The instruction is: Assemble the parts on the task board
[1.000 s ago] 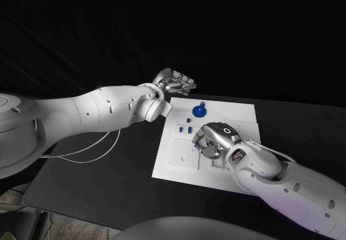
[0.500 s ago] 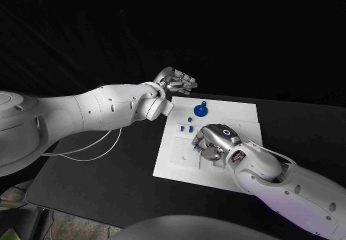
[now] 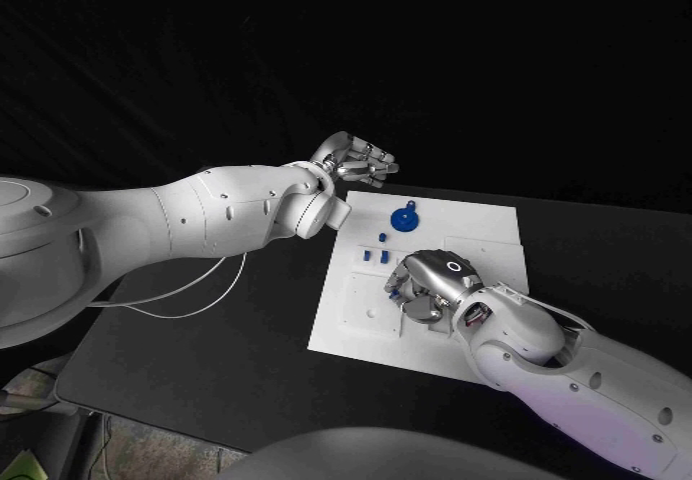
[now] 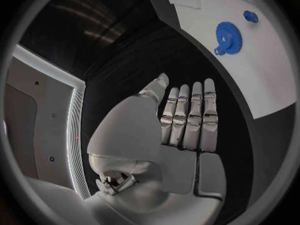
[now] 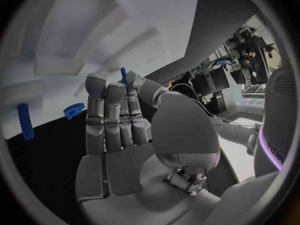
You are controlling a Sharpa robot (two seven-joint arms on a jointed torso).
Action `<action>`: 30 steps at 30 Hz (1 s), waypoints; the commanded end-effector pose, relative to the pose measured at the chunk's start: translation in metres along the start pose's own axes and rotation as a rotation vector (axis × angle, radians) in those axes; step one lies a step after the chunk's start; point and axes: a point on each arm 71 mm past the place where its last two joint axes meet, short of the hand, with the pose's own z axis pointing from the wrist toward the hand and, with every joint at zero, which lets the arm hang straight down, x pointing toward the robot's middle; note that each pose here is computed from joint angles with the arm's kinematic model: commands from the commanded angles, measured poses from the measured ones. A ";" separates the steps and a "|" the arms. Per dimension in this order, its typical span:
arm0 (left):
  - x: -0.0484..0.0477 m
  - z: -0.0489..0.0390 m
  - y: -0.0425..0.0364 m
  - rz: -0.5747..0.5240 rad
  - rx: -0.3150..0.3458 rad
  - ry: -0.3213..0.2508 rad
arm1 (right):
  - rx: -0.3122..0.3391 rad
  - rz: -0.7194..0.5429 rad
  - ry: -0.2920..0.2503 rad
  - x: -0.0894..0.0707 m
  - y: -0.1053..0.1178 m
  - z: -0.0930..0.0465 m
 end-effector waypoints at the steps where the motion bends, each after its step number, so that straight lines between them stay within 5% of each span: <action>1: 0.0015 0.0005 -0.0015 -0.010 0.007 0.010 | -0.015 -0.013 0.012 0.002 0.002 0.000; 30: 0.0028 0.0008 -0.0012 -0.012 0.001 0.018 | 0.023 -0.050 0.052 0.010 -0.004 0.004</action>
